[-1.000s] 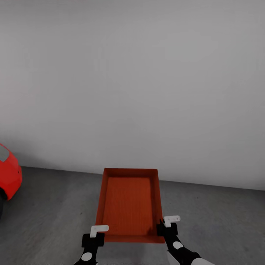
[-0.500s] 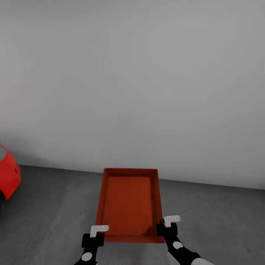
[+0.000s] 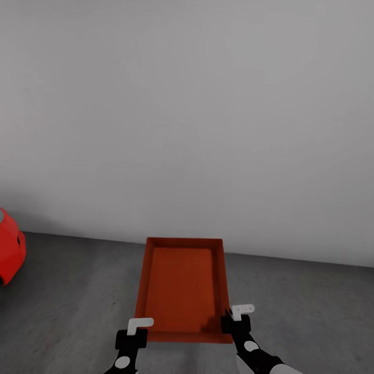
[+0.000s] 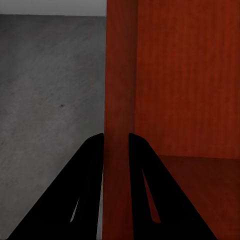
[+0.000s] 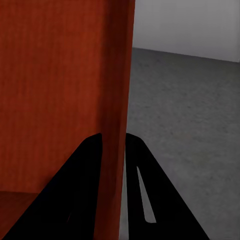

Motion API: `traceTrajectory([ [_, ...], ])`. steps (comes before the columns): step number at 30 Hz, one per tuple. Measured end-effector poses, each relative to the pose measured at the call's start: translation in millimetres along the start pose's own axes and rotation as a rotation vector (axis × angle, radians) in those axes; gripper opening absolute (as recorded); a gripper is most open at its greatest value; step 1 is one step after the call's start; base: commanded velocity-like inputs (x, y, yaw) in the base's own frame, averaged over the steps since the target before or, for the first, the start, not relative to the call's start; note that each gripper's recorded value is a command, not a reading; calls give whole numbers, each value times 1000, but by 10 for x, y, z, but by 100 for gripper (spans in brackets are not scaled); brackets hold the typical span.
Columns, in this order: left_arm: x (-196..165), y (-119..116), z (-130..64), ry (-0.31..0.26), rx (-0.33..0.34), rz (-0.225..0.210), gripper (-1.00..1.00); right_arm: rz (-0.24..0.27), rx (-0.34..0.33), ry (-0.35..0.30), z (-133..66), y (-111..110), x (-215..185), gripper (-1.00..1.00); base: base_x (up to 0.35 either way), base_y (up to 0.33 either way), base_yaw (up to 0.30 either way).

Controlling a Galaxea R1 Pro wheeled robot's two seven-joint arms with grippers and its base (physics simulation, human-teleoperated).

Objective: Move the two storage containers from the living room to the garage. In the garage, place one container on the floor and stack the other container on top of it (either order is fine).

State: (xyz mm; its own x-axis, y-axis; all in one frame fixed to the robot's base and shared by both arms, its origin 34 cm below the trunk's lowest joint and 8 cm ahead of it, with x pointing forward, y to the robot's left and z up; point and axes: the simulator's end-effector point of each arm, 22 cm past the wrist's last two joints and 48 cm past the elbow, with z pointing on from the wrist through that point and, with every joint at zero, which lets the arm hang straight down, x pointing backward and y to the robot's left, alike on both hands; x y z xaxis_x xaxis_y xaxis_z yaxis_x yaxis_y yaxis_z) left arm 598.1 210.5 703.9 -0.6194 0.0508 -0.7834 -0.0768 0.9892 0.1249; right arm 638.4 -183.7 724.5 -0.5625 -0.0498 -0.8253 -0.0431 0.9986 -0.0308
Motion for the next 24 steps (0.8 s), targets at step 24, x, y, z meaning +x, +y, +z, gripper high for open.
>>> traceTrajectory([
  [24, 193, -13, 32, 36, 1, 4, -100, 0, -2, 36, 36, 10, 198, -100, 0, 0, -115],
])
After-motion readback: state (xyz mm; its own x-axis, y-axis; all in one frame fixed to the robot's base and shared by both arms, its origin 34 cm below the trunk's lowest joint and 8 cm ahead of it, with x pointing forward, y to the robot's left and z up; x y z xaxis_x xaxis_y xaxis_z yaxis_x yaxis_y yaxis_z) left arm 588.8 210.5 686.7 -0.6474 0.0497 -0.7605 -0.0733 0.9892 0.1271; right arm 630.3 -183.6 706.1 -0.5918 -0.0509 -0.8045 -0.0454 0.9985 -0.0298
